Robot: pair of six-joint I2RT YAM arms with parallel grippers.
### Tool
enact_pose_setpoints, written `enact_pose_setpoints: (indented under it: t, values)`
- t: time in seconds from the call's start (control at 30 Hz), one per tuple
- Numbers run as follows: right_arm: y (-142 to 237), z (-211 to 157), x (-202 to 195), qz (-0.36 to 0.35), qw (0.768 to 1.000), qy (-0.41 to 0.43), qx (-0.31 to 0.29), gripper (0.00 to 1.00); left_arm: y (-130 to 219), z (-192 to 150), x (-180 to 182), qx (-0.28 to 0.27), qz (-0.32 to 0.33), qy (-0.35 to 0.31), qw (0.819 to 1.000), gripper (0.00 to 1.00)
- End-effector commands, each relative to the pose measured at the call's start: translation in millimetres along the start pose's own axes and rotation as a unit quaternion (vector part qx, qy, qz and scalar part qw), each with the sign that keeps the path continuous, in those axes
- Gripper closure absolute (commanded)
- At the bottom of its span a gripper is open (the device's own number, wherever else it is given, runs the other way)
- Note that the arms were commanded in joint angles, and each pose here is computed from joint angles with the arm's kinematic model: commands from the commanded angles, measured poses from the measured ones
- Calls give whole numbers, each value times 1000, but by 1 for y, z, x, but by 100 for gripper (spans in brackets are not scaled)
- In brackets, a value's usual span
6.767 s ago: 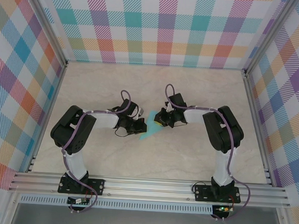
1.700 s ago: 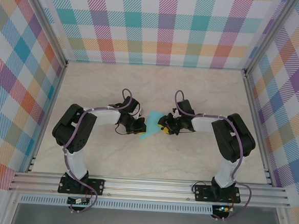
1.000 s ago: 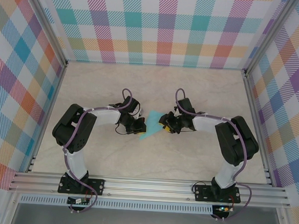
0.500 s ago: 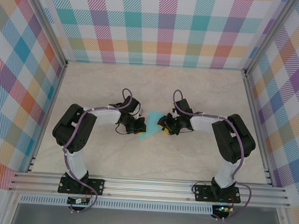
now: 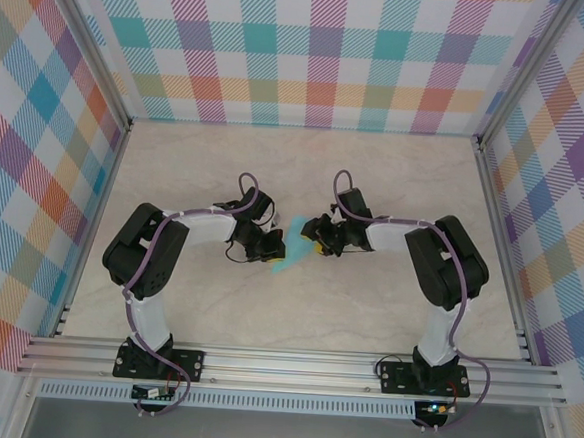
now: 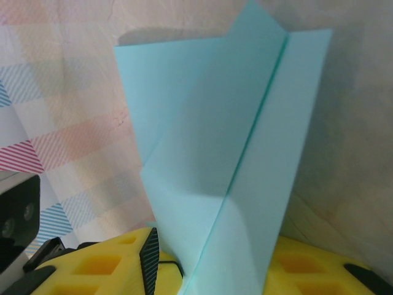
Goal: Fold a paper plane with a square sheet of paper (pick it up from the middle)
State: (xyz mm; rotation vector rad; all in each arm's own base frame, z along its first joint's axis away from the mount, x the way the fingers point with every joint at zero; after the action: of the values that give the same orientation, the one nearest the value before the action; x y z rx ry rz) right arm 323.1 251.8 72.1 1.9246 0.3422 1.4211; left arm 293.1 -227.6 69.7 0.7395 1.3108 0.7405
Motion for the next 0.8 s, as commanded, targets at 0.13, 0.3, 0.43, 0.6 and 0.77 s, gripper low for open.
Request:
enact_pose_setpoints:
  t: [0.13, 0.3, 0.43, 0.6, 0.77]
  values:
    - [-11, 1, 17, 43, 998, 34, 13, 64, 11, 8, -9, -19, -22, 15, 999, 94]
    - [-18, 0, 18, 45, 998, 48, 16, 69, 15, 12, -15, -30, -38, 15, 999, 94]
    - [-19, 0, 17, 44, 997, 55, 10, 77, 21, 12, -19, -39, -43, 15, 998, 93]
    - [-12, 0, 24, 34, 997, 74, 6, 89, 33, 10, -22, -56, -43, 9, 998, 91]
    - [9, -3, 37, 4, 994, 111, -4, 94, 56, 4, -28, -89, -37, -3, 995, 86]
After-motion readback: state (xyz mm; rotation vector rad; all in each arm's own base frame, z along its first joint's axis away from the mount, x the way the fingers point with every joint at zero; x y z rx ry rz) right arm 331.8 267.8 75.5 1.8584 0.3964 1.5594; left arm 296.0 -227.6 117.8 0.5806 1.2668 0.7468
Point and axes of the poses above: each hand's point on the last joint's axis, 136 mm out from that joint toward the fingers, its own y axis back along the fingers, its own x axis along the line the jaws close on, z = x × y, the point moved 6 cm from there along y, back along the fingers, and after that the axes turned 7 degrees about -y, right-handed, at the moved point
